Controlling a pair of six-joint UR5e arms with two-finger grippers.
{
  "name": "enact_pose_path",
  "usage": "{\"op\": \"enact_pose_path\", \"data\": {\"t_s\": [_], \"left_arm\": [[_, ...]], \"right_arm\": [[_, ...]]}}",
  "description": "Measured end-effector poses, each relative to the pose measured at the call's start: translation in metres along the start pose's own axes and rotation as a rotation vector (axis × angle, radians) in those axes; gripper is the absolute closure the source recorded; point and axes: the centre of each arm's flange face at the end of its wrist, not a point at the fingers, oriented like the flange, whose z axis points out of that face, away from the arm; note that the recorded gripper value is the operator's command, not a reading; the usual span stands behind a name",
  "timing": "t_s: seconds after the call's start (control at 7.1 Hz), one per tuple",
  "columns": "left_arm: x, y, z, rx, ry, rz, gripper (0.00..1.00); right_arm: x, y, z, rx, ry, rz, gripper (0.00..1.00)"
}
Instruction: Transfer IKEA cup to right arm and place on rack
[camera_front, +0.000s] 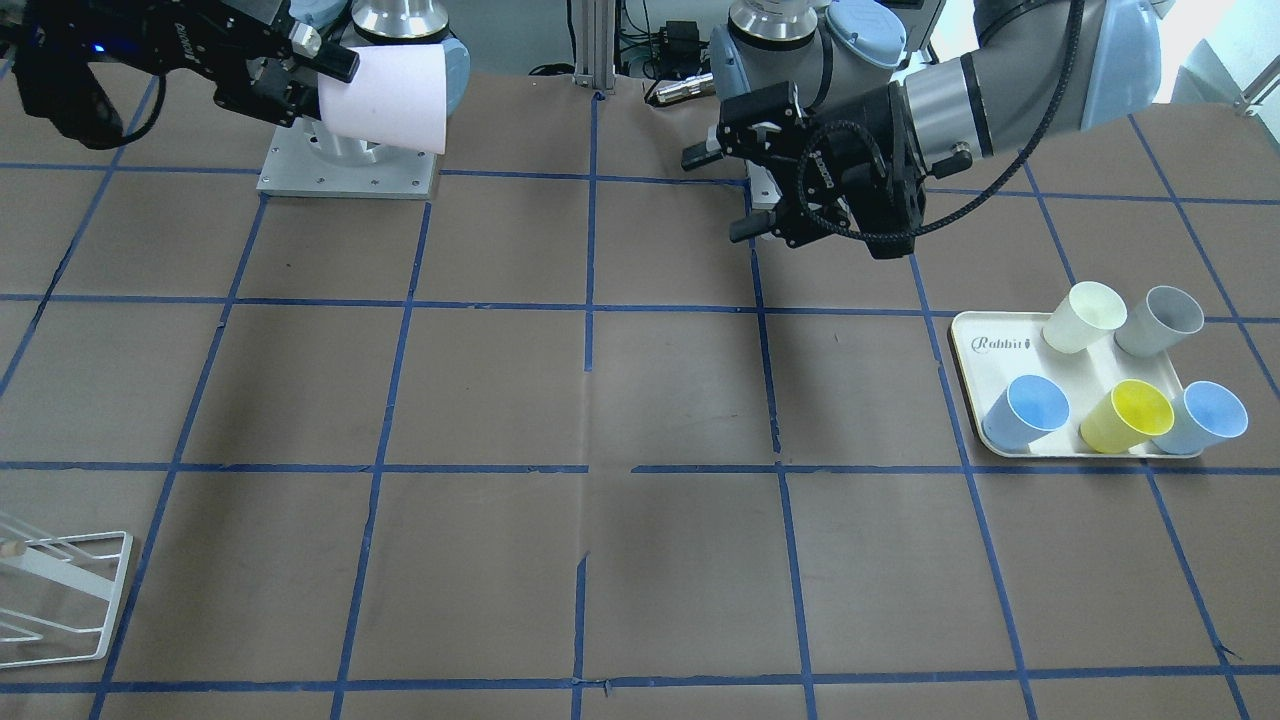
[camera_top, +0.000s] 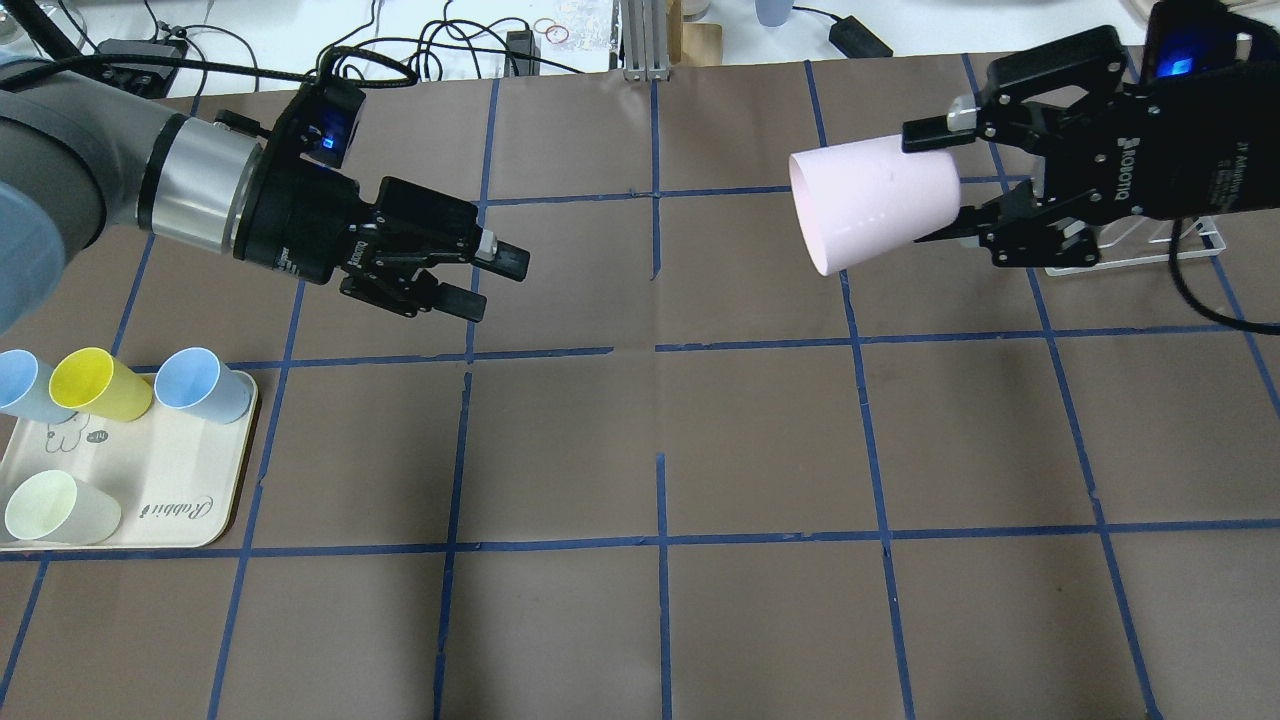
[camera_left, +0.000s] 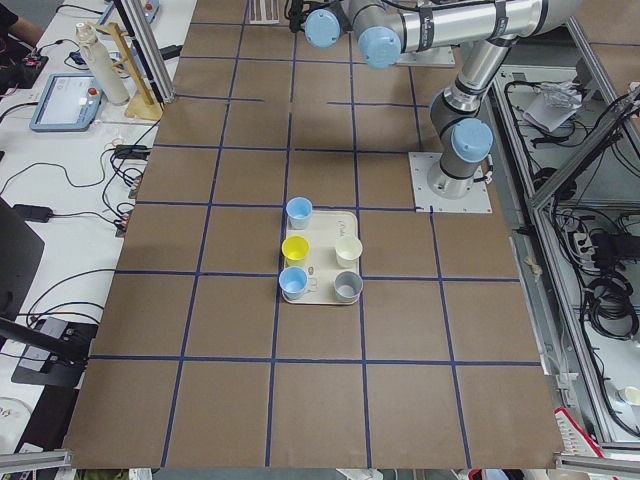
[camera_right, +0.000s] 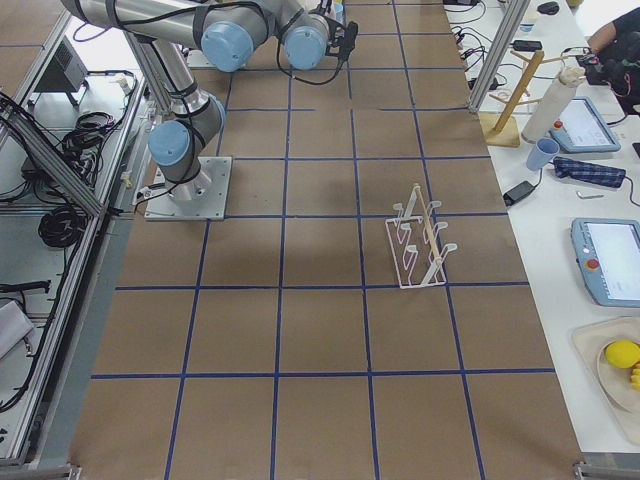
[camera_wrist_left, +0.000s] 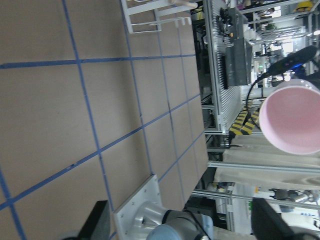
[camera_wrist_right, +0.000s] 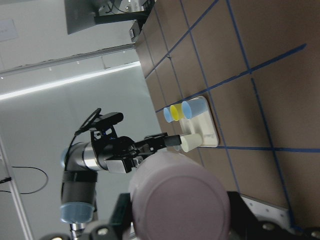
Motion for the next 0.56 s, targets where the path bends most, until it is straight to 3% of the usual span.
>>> {"op": "enact_pose_path", "data": {"t_s": [0.28,0.56], "left_arm": [[-0.029,-0.035,0.000,0.026,-0.268,-0.060,0.00],[-0.002,-0.062,0.007,-0.040,-0.634,0.021,0.00]], "right_arm": [[-0.009,-0.010,-0.032,0.061,0.280,-0.224,1.00],[-0.008,-0.022,-0.055,0.100,0.540,-0.408,1.00]]}}
